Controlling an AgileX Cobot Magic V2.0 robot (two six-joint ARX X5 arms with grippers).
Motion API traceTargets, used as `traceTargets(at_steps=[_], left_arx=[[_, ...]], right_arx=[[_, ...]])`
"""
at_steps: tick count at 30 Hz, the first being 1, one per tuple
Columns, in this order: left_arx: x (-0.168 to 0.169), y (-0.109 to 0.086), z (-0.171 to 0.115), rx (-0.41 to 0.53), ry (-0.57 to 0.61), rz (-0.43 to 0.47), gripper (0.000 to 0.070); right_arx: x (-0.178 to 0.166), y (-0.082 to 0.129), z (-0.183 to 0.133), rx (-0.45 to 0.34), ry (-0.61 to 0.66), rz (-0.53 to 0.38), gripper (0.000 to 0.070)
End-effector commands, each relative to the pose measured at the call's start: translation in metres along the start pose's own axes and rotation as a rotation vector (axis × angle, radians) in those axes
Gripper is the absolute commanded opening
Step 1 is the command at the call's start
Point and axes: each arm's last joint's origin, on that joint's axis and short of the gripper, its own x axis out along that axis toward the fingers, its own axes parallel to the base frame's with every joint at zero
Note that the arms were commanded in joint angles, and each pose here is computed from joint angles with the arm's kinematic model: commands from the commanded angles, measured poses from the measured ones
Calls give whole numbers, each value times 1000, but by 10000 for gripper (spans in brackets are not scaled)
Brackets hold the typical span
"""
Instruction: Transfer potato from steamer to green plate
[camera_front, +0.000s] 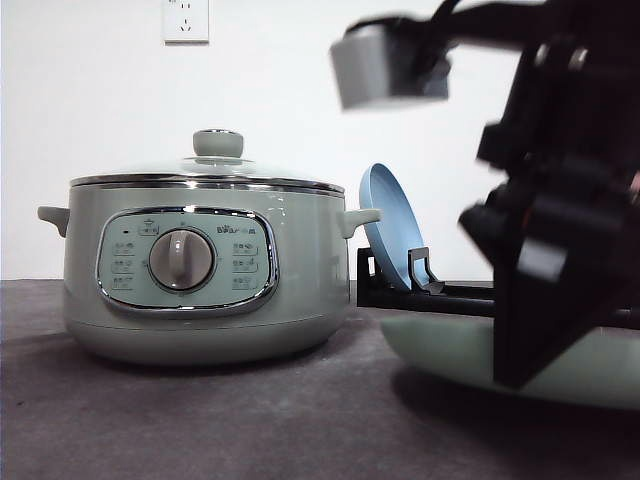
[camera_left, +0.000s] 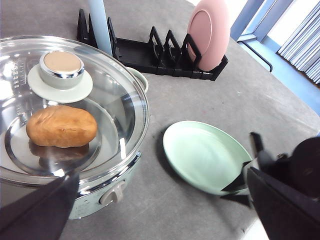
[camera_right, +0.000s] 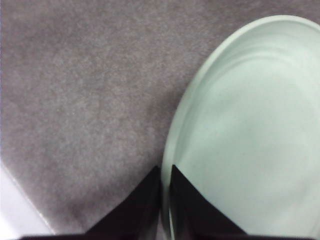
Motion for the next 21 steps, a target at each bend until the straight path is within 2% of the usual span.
traceTargets(at_steps=[1,8,10,11,16,19,21], left_arx=[[-2,-3,7,34,-22,-14,700],[-2,-3,7,33,-22,-14,700],[-2,-3,7,33,-22,-14,700],[-2,-3,7,33,-22,-14,700],[-2,-3,7,33,-21,-14,700],[-2,-3,7,34,-22,-14,700],[-2,-3,7,34,-22,-14,700]], right_arx=[[7,5,2,-27,21,8,4],[29,11,4,-22,84,8,9],[30,12,5,-18,85,6,36],[30,12,5,-9,83,6,63],[27,11,5,5,72,7,366],[21,10,7,28,58,19,459],[14,9,9,46,46,48,490]])
